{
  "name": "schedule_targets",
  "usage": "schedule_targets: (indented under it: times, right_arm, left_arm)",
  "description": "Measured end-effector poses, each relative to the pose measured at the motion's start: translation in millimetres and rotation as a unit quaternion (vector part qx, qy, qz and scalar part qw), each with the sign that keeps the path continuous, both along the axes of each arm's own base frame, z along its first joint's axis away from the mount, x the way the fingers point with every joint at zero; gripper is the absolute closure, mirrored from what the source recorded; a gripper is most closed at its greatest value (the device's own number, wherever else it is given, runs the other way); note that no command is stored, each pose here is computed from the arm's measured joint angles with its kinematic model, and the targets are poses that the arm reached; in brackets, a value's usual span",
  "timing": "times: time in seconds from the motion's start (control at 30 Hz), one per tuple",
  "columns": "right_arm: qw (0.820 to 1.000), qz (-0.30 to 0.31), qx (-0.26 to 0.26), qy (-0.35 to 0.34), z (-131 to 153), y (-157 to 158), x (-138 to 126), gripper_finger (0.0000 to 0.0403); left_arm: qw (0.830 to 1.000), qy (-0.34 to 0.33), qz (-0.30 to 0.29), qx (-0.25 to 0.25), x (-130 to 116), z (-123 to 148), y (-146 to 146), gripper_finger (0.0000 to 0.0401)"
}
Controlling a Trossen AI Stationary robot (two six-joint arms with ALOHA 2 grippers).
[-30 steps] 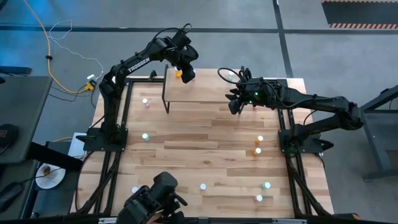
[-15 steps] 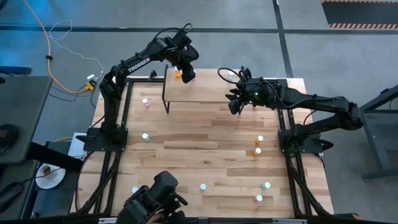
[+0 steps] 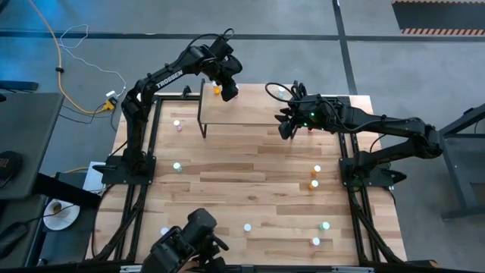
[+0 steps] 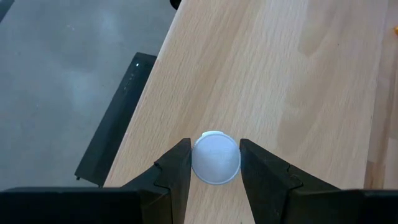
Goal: Pick and place medicine bottles onto shelf by color
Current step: Put the bottom right purple pill bottle on the shelf
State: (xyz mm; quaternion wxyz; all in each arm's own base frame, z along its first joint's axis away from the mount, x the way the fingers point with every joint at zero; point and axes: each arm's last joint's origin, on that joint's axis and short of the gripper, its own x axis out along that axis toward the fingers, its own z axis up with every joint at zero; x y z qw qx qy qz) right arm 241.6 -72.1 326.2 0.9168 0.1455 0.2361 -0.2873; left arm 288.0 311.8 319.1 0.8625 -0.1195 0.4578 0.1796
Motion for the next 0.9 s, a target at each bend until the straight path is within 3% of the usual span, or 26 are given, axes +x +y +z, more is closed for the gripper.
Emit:
schedule_targets:
  times: [0.2,0.57,0.9]
  right_arm:
    - [1.000,0.000,0.000,0.000,0.0,0.0,0.0,0.0256]
    - [1.000,0.000,0.000,0.000,0.0,-0.1,0.0,0.0256]
    - [1.000,0.000,0.000,0.000,0.0,0.0,0.0,0.0256]
  left_arm:
    - [1.000,0.001,-0.003,0.002,0.0,0.1,0.0,0.0280]
    - [1.000,0.016,0.008,0.017,-0.6,-0.4,1.1,0.0226]
    - [1.000,0.012,0.011,0.027,0.3,0.6,2.6,0.0221]
